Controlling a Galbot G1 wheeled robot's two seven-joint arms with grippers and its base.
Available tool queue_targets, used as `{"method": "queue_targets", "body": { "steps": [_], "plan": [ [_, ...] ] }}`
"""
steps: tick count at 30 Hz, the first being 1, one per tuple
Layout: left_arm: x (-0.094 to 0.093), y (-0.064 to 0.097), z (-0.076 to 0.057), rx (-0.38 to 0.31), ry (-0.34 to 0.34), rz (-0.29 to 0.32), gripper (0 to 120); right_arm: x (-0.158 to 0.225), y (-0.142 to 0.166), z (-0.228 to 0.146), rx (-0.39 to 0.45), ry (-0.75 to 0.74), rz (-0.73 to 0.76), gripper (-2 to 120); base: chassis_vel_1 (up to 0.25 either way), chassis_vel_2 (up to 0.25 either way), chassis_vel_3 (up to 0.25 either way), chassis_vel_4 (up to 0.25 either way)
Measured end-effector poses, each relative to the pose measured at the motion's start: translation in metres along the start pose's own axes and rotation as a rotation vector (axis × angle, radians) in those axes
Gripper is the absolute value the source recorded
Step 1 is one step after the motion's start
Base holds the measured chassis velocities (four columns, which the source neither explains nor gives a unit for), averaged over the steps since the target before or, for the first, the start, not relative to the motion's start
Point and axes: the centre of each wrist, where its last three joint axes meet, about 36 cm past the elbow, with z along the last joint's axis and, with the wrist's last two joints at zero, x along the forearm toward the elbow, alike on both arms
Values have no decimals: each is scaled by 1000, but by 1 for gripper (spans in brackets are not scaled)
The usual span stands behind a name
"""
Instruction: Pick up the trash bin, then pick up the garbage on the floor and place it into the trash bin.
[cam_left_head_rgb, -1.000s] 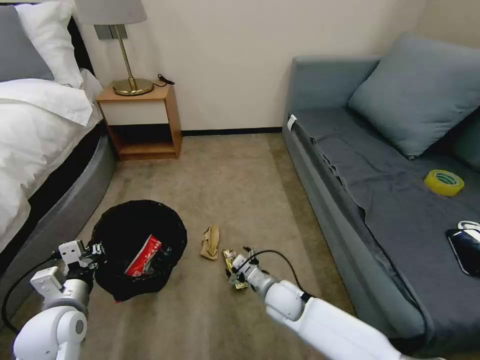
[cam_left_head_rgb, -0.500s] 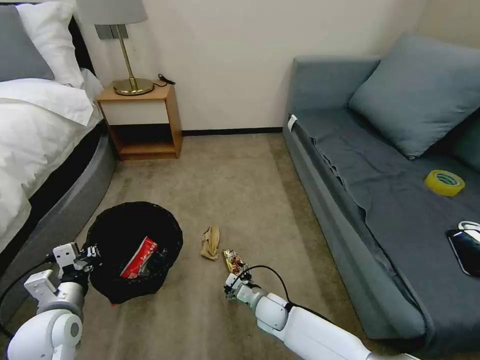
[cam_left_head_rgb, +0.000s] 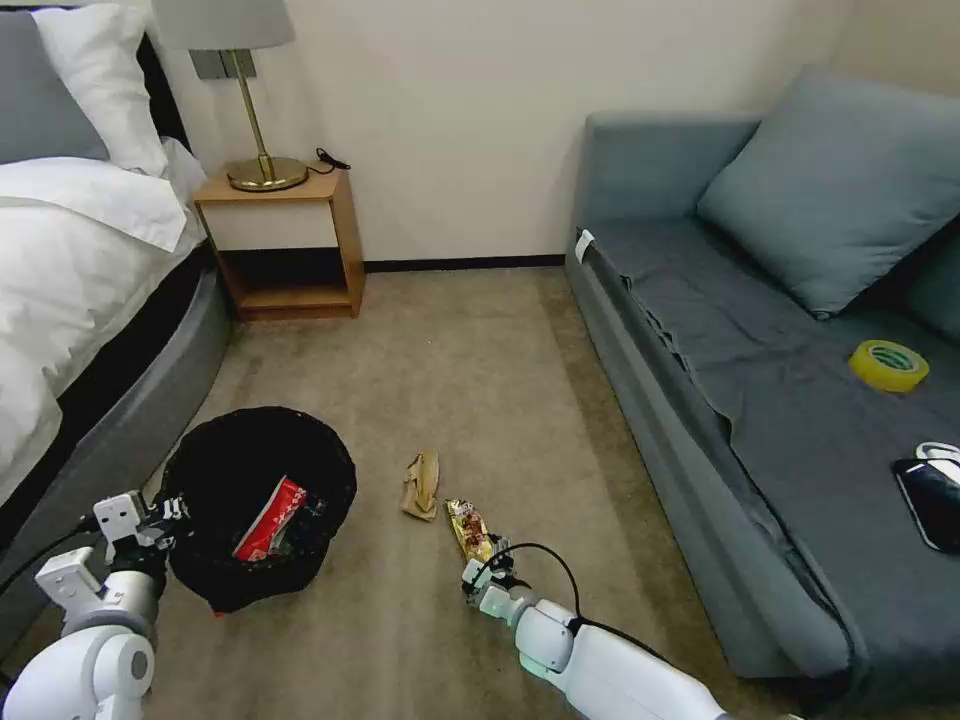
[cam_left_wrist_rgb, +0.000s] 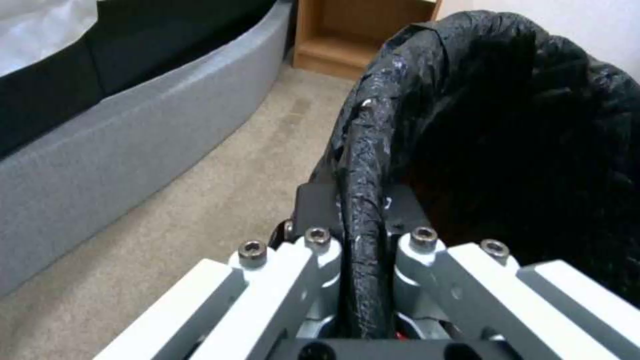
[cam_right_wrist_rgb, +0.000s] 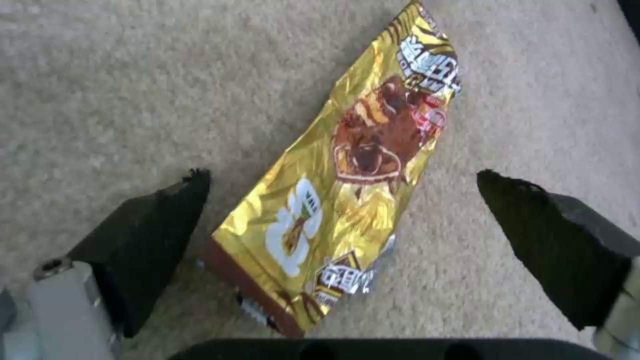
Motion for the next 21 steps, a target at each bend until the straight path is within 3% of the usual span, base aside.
{"method": "queue_targets", "body": {
  "steps": [12, 17, 21],
  "plan": [
    [0, 1, 2, 0, -7, 5, 5, -6, -10, 13, 40, 20, 56, 98, 0, 0, 0, 0],
    [0, 1, 3, 0, -9, 8, 5, -5, -5, 19, 55, 25, 51, 81, 0, 0, 0, 0],
    [1, 2, 3, -1, -11, 7, 5, -6, -2, 24, 62, 32, 45, 61, 0, 0, 0, 0]
  ]
}}
